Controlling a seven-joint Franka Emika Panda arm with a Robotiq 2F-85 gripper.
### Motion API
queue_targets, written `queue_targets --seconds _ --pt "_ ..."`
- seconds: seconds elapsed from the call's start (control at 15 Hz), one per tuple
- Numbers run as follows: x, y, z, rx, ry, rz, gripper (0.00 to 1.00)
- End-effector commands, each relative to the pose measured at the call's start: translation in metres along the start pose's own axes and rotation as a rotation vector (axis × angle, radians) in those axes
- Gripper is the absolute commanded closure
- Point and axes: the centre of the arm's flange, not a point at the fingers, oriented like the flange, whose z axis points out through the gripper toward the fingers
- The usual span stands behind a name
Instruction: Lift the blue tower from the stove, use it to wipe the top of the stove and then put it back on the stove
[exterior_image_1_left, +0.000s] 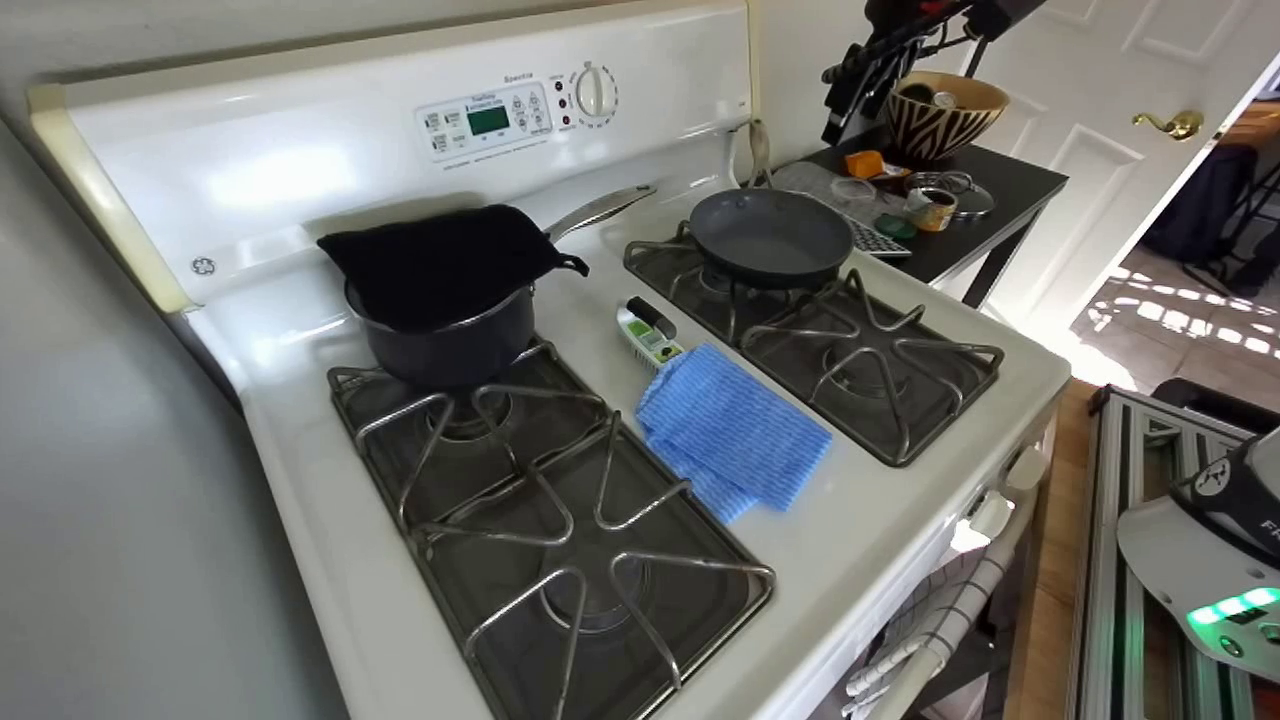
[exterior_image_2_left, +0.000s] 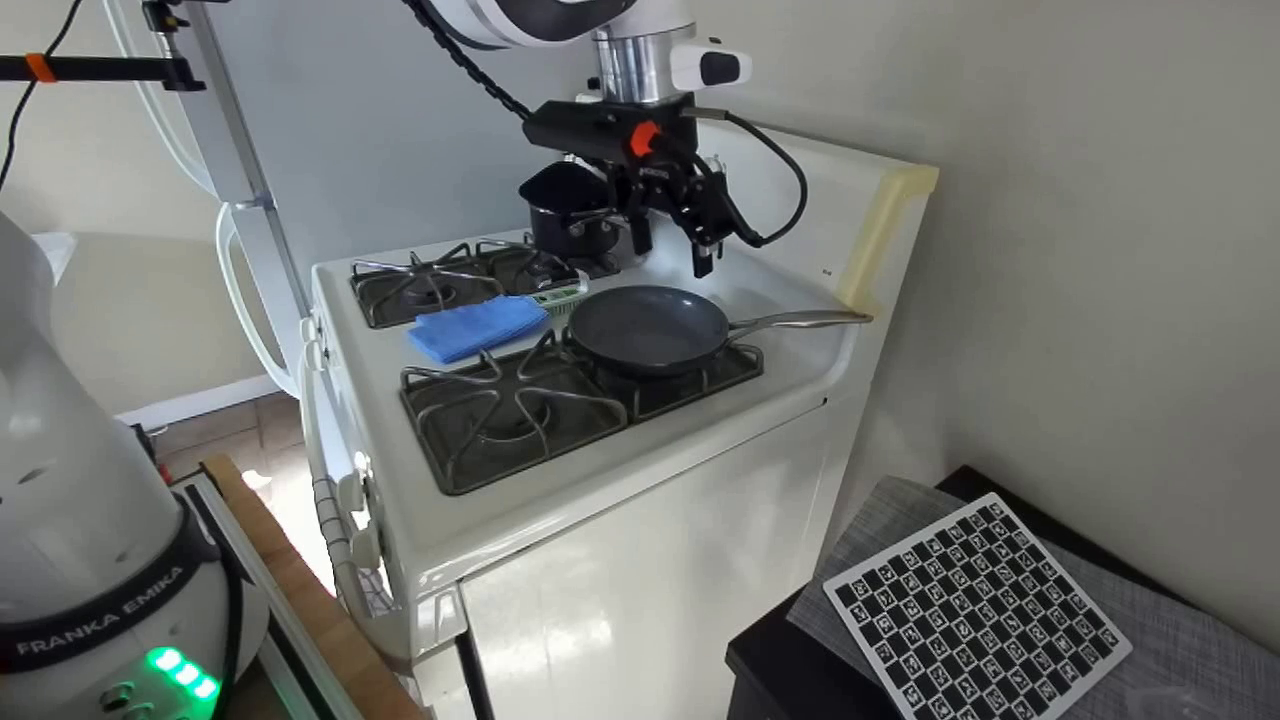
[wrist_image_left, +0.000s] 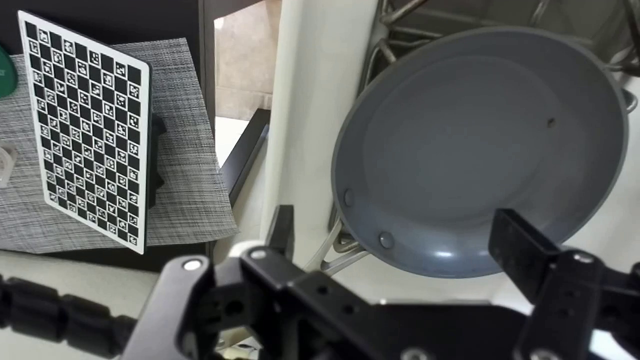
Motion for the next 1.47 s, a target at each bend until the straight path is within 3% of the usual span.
queue_targets --seconds 0.0,0.47,0.53,0.67,1.0,1.27,1.4 --pt "-0.004 -0.052 -0.006 -0.018 -0.034 -0.023 0.0" --pt "-0.013 -0.155 0.012 -0.033 -0.113 -0.088 0.0" --pt "-0.008 -0.137 0.005 -0.016 -0.083 -0.083 0.0" --pt "-0.011 -0.154 0.009 -0.02 -0.094 -0.098 0.0" --pt "-0.011 -0.153 0.011 -0.021 -0.098 -0.096 0.0" --pt "-0.033 -0.196 0.008 -0.051 -0.077 -0.114 0.0" --pt "-0.043 -0.218 0.009 -0.028 -0.08 -0.128 0.0"
